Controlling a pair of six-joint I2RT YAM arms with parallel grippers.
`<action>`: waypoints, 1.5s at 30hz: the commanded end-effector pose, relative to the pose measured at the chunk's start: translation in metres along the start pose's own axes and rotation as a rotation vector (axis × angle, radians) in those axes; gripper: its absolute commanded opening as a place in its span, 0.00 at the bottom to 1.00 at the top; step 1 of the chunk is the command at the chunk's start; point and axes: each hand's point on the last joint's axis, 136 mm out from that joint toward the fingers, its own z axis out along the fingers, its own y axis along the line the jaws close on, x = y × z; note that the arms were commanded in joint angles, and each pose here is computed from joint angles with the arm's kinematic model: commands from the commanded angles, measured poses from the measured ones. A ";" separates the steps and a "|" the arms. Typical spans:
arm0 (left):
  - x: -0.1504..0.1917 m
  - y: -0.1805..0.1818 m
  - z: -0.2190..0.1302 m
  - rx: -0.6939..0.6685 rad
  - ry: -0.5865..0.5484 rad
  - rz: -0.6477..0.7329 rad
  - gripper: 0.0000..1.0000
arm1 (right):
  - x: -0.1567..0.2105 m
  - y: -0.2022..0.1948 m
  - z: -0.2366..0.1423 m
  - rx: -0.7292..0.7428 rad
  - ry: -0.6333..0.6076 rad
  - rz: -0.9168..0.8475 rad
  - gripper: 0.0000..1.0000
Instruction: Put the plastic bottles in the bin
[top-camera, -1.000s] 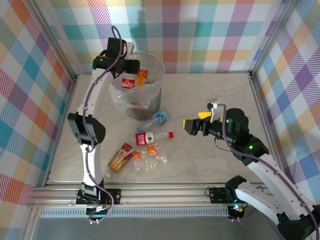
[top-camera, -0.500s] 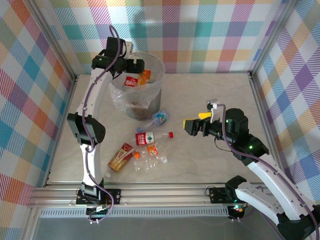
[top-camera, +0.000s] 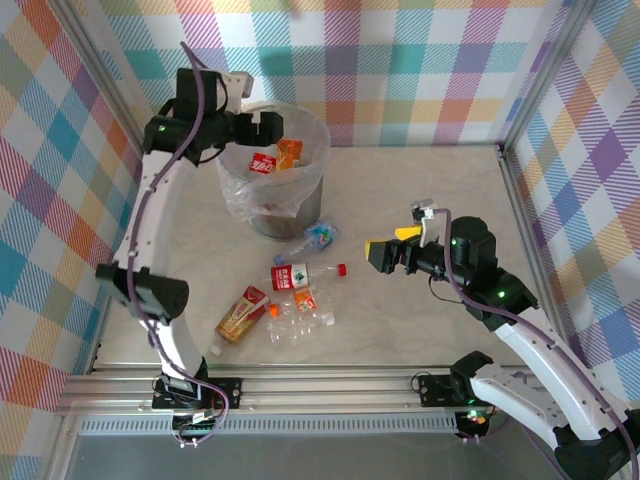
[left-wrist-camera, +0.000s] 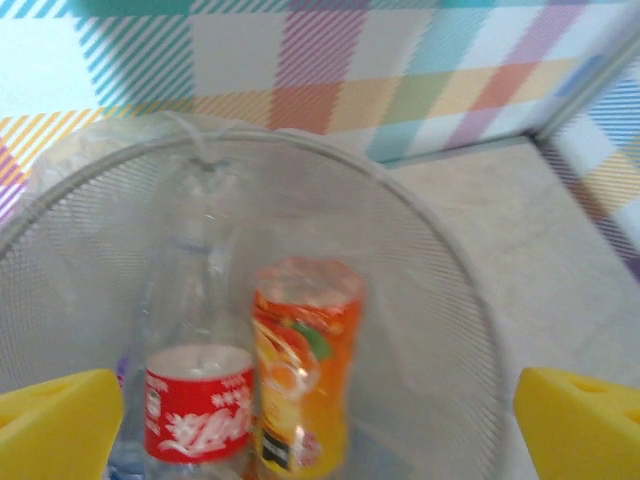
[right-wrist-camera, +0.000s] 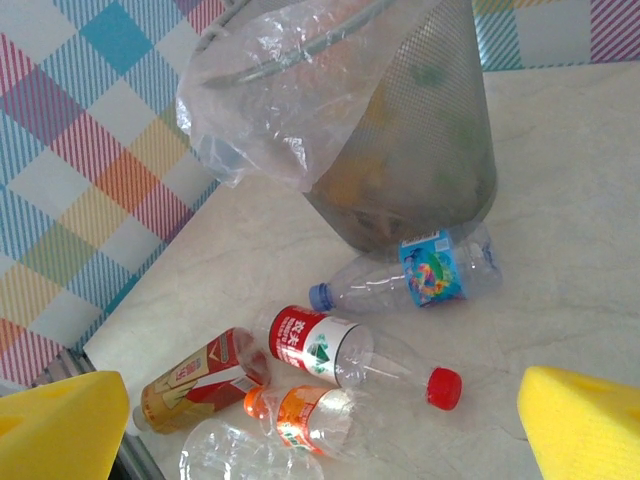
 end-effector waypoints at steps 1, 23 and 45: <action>0.015 -0.027 -0.027 0.120 0.011 -0.003 1.00 | 0.000 0.010 -0.002 -0.041 0.025 -0.008 1.00; 0.265 -0.108 -0.089 0.194 0.468 0.049 0.94 | 0.052 0.053 -0.034 -0.289 0.261 -0.012 1.00; 0.410 -0.121 -0.039 0.005 0.933 0.470 0.88 | 0.057 0.064 -0.056 -0.324 0.266 -0.020 1.00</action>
